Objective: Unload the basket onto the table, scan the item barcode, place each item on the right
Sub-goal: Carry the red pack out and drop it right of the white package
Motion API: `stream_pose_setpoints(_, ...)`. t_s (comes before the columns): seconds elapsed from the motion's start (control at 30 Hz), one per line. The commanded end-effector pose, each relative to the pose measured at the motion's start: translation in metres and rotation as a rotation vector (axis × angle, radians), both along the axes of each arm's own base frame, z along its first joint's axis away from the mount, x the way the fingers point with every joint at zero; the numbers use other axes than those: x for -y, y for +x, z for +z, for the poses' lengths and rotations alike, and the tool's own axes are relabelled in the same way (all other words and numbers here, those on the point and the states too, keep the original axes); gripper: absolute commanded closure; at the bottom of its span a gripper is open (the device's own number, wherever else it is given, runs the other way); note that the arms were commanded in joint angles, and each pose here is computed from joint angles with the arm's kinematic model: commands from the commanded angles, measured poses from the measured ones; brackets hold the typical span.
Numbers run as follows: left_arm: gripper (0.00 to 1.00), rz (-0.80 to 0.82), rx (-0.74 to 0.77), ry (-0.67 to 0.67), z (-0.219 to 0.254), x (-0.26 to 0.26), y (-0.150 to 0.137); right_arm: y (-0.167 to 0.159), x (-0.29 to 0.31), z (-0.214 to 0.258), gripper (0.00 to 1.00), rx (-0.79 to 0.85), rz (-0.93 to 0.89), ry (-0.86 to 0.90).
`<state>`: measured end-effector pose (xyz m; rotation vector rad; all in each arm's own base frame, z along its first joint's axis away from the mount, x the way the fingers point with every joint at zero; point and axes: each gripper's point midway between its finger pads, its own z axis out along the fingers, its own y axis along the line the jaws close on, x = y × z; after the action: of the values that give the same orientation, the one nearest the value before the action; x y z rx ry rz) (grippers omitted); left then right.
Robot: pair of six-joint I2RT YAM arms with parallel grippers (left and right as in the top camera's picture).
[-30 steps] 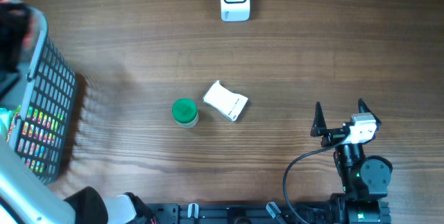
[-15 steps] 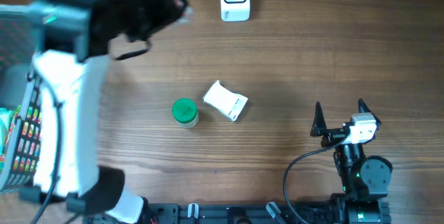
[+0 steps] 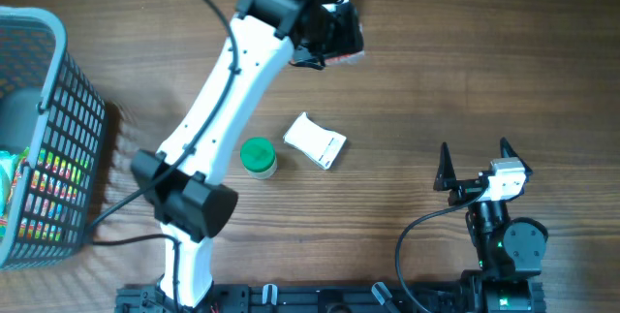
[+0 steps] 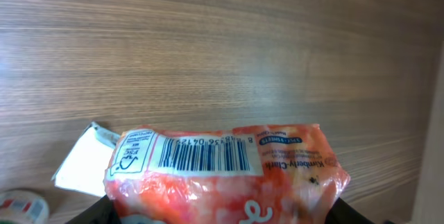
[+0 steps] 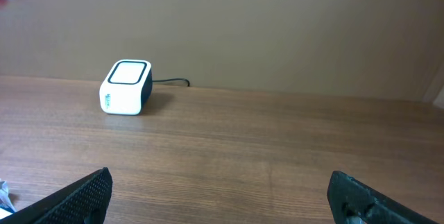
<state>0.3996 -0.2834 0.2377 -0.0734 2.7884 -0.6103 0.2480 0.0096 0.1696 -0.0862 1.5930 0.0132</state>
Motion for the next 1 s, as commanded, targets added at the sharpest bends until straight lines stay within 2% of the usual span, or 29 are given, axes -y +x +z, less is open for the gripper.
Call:
stream_pose_setpoints(0.0, 0.44, -0.046, -0.027, 0.030, -0.028, 0.028, -0.003, 0.000, -0.001, 0.000, 0.00, 0.002, 0.007, -0.005)
stream_pose_setpoints(0.3, 0.44, -0.189, -0.135, 0.126, -0.109, 0.094, -0.043, 0.000, -0.001, 0.000, 0.00, 0.002, 0.007, -0.005)
stream_pose_setpoints(0.5, 0.43, -0.196, -0.154, 0.284, -0.173, 0.112, -0.062, 0.000, -0.001, 0.000, 0.00, 0.002, 0.007, -0.005)
stream_pose_setpoints(0.67, 0.41, -0.210, -0.171, 0.303, -0.194, 0.118, -0.066, 0.000, -0.001, 0.000, 0.00, 0.002, 0.007, -0.005)
stream_pose_setpoints(0.73, 0.34, -0.201, -0.170, 0.302, -0.194, 0.115, -0.062, 0.000, -0.001, 0.000, 0.00, 0.002, 0.007, -0.005)
stream_pose_setpoints(0.77, 0.22, -0.196, -0.170, 0.302, -0.194, 0.113, -0.060, 0.000, -0.001, 0.000, 0.00, 0.002, 0.007, -0.005)
stream_pose_setpoints(0.8, 0.02, -0.190, -0.175, 0.307, -0.194, 0.110, -0.059, 0.000, -0.001, 0.000, 0.00, 0.002, 0.007, -0.005)
stream_pose_setpoints(0.97, 0.00, -0.165, -0.185, 0.317, -0.181, 0.093, -0.053, 0.000, -0.001, 0.000, 0.00, 0.002, 0.007, -0.005)
